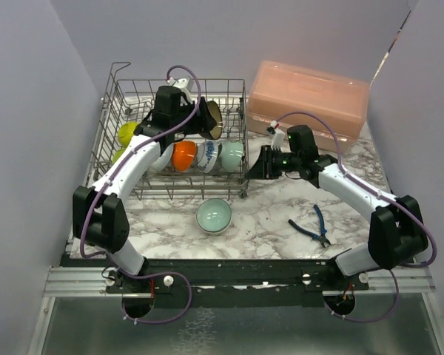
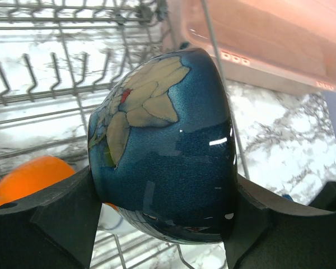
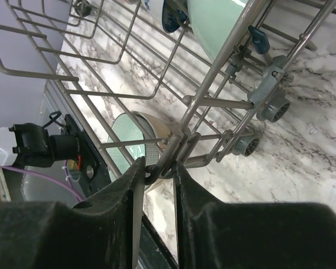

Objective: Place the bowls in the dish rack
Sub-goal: Move the dish rack to the center of the board.

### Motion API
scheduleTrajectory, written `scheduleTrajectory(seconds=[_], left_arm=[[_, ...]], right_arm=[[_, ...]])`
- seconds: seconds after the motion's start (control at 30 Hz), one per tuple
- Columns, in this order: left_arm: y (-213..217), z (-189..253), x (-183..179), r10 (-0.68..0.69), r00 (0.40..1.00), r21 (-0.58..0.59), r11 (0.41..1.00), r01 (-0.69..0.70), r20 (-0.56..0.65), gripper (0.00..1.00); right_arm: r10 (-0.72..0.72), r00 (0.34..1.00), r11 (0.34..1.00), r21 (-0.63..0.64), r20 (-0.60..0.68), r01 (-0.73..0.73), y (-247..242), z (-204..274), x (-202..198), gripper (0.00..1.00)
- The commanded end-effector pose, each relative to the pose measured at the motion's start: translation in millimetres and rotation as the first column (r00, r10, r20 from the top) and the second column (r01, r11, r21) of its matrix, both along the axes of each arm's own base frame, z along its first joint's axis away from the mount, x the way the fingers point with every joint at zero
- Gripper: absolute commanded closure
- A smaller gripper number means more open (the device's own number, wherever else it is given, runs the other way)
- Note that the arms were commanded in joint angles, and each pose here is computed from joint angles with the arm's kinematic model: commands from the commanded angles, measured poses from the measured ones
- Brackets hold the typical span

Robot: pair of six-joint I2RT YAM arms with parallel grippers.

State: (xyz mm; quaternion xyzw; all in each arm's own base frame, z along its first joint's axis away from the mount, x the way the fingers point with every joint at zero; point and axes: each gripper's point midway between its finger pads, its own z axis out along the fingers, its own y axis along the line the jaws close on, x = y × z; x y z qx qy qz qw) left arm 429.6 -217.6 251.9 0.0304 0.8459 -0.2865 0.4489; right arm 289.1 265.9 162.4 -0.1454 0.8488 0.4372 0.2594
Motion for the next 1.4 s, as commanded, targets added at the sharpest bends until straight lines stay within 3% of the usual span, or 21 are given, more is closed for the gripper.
scheduleTrajectory(seconds=[0.0,0.13,0.27,0.4,0.6,0.83,1.07,1.37], left_arm=[[30,36,35,0.091,0.992,-0.062,0.994,-0.086,0.089,1.0],[60,30,55,0.158,0.985,-0.072,0.986,-0.152,0.071,1.0],[90,25,78,0.22,0.973,-0.067,0.974,-0.216,0.067,1.0],[115,21,98,0.256,0.963,-0.045,0.966,-0.253,0.079,1.0],[152,19,121,0.306,0.944,0.018,0.951,-0.31,0.123,1.0],[182,23,126,0.342,0.917,0.166,0.911,-0.377,0.206,1.0],[207,24,123,0.397,0.886,0.27,0.849,-0.454,0.241,1.0],[215,31,125,0.415,0.87,0.292,0.826,-0.483,0.265,1.0]], right_arm=[[0.055,0.997,0.998,-0.006,-0.061,-0.055,9,-1,-19,0.76],[0.036,0.998,0.999,-0.028,-0.056,-0.038,3,-4,-22,0.7],[0.003,0.999,0.998,-0.058,-0.04,-0.006,-4,-7,-23,0.52],[-0.025,0.999,0.995,-0.099,-0.026,0.022,-11,-10,-21,0.45],[-0.049,0.999,0.983,-0.176,-0.022,0.045,-18,-25,-10,0.5],[-0.059,0.998,0.969,-0.239,0.001,0.058,-23,-28,3,0.65],[-0.098,0.995,0.935,-0.341,0.026,0.102,-42,-37,5,0.98],[-0.098,0.994,0.916,-0.385,0.048,0.109,-58,-32,-8,1.0]])
